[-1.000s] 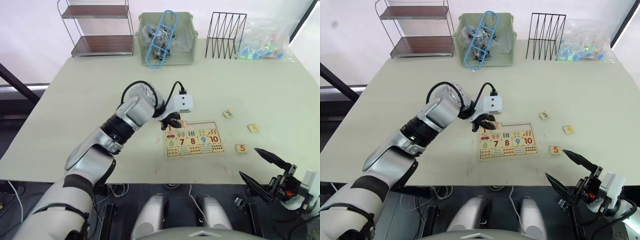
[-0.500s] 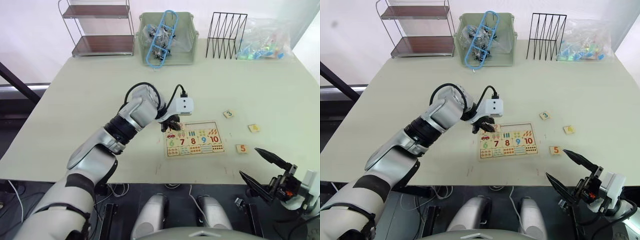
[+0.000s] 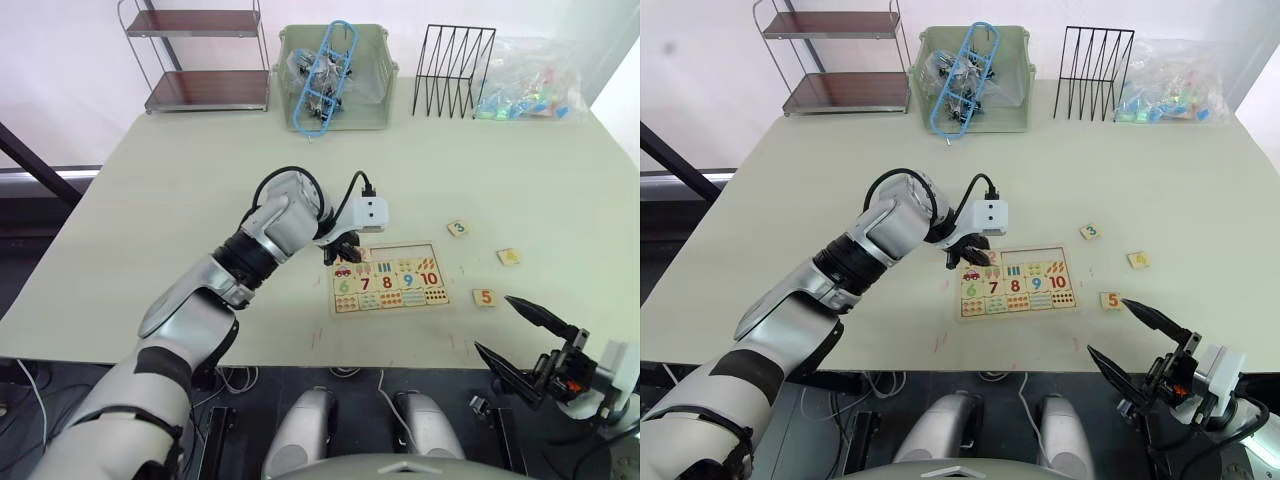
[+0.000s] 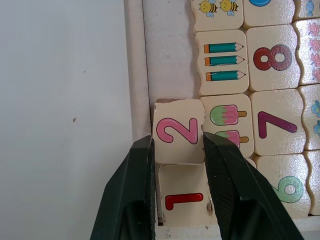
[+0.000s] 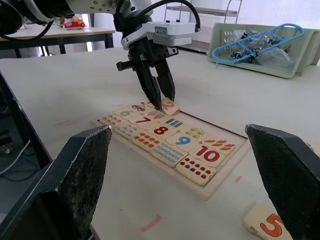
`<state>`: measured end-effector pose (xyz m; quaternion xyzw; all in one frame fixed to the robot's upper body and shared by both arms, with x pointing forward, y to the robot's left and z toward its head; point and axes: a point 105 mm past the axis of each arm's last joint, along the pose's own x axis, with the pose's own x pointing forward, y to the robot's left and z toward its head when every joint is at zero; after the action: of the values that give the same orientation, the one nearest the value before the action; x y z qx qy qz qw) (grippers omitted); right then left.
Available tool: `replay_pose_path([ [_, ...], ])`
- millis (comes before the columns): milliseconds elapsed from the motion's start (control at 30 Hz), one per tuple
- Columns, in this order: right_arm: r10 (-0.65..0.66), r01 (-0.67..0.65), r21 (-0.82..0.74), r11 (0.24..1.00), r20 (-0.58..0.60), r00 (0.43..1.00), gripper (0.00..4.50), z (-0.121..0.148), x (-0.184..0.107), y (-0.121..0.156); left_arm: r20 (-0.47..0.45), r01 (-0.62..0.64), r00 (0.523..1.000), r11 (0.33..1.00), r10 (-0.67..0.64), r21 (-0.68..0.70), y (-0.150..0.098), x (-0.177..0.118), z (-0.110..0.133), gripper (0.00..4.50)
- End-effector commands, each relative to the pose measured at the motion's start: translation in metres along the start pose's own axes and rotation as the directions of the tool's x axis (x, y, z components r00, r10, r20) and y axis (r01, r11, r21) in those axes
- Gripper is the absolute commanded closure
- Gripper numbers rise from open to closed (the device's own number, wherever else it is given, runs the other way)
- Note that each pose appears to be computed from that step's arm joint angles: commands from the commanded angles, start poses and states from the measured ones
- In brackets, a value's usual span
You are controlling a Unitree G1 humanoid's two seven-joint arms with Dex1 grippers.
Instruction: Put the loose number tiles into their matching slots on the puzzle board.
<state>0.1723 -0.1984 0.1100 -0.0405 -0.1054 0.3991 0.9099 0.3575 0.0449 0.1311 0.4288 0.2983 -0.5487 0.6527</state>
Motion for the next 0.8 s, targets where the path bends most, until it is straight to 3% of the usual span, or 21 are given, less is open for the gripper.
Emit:
replay_pose_path([
  [33, -0.002, 0.003, -0.031, 1.000, 0.018, 1.000, 0.00, 0.007, -0.001, 0.000, 0.009, -0.028, 1.000, 0.999, 0.027, 0.035, 0.005, -0.006, 0.010, 3.58],
  [200, -0.005, 0.005, -0.032, 0.999, 0.016, 1.000, 0.00, 0.007, -0.003, -0.001, 0.009, -0.026, 1.000, 0.999, 0.026, 0.035, 0.005, -0.005, 0.010, 3.58],
  [267, -0.005, 0.006, -0.032, 0.999, 0.016, 1.000, 0.00, 0.007, -0.003, -0.001, 0.006, -0.018, 1.000, 1.000, 0.018, 0.025, 0.004, -0.005, 0.010, 2.55],
  [467, -0.004, 0.005, -0.032, 0.999, 0.014, 1.000, 0.00, 0.007, -0.002, -0.002, 0.013, -0.011, 1.000, 1.000, 0.011, 0.013, 0.004, -0.009, 0.012, 0.02],
  [800, -0.003, 0.003, -0.032, 0.999, 0.014, 1.000, 0.00, 0.007, -0.001, -0.002, 0.064, -0.048, 0.997, 0.998, 0.050, -0.046, 0.022, -0.026, 0.021, 0.02],
])
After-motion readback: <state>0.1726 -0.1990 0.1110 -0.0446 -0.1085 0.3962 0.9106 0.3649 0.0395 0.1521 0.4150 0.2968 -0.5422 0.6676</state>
